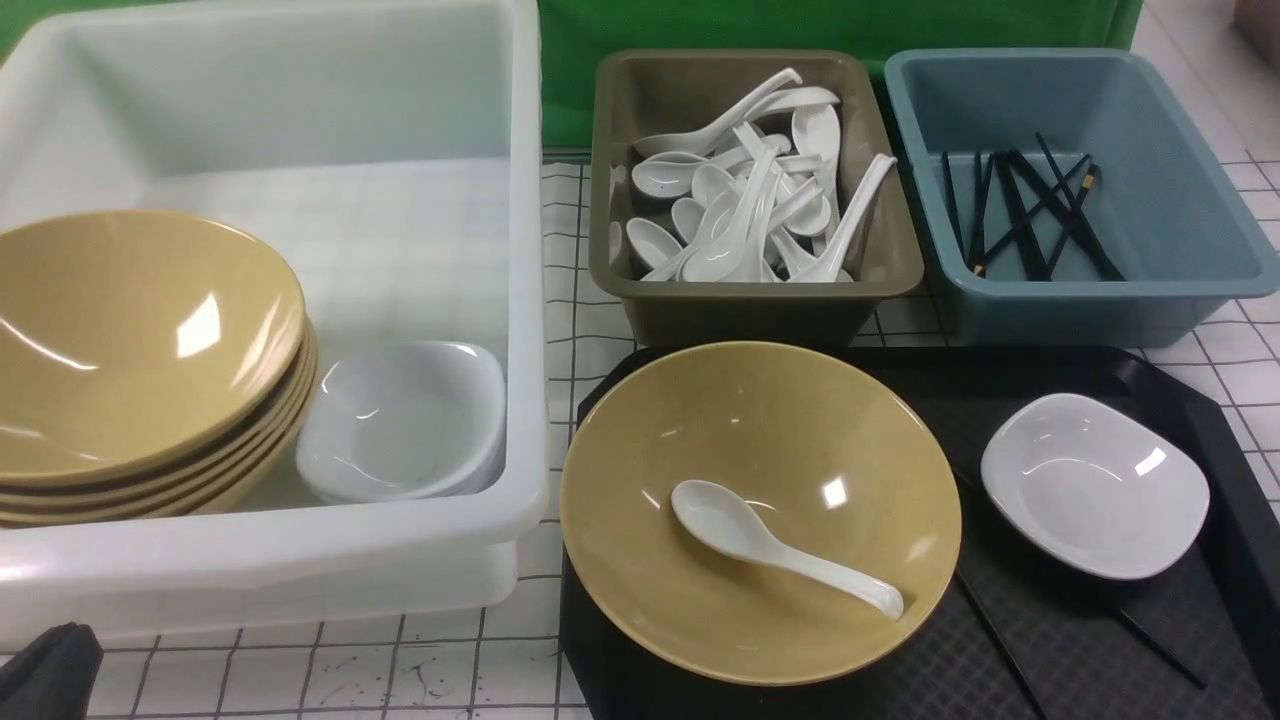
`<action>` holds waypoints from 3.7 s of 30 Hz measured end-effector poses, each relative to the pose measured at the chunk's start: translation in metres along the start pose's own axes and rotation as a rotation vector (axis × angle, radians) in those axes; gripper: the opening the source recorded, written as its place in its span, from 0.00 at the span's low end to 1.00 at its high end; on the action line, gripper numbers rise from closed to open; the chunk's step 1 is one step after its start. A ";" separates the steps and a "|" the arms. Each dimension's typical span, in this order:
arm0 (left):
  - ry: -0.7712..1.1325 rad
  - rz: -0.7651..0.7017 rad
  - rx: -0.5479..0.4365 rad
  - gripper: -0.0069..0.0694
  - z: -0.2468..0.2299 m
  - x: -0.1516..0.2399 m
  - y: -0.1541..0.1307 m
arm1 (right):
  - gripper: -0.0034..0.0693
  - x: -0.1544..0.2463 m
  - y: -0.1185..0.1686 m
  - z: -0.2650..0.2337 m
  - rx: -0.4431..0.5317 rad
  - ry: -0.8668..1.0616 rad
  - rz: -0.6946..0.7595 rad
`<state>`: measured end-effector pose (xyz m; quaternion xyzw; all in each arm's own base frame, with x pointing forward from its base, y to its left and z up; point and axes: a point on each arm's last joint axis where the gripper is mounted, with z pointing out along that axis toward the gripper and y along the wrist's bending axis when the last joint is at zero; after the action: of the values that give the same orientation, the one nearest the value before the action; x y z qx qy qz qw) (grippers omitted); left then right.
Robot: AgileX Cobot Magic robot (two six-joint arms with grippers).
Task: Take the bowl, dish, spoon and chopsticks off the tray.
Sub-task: Use the left arm to grab the soup spoon in the middle, then use the left arm to put the soup spoon into the small storage box in the middle
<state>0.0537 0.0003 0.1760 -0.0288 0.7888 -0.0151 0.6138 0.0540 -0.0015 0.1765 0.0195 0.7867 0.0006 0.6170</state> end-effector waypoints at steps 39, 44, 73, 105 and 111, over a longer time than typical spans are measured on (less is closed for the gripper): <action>-0.565 -0.087 0.055 0.07 -0.022 -0.217 -0.013 | 0.10 -0.155 0.005 -0.008 -0.023 -0.509 0.010; -0.186 -0.174 0.124 0.07 0.031 -0.229 -0.026 | 0.10 -0.137 0.005 0.036 -0.008 -0.107 -0.035; 0.590 1.173 1.122 0.58 0.153 -0.069 -0.274 | 0.10 -0.082 0.060 0.058 -0.457 0.477 -0.472; 0.208 0.550 0.704 0.19 0.312 -0.157 -0.280 | 0.10 -0.086 0.061 0.060 -0.446 0.436 -0.445; 0.428 0.590 0.787 0.56 0.314 -0.156 -0.271 | 0.10 -0.086 0.061 0.060 -0.445 0.437 -0.439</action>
<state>0.4038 -0.2566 0.2661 0.4300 0.8057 -0.1419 0.3819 0.1348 0.0554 0.2472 -0.2846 0.8659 0.0432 0.4091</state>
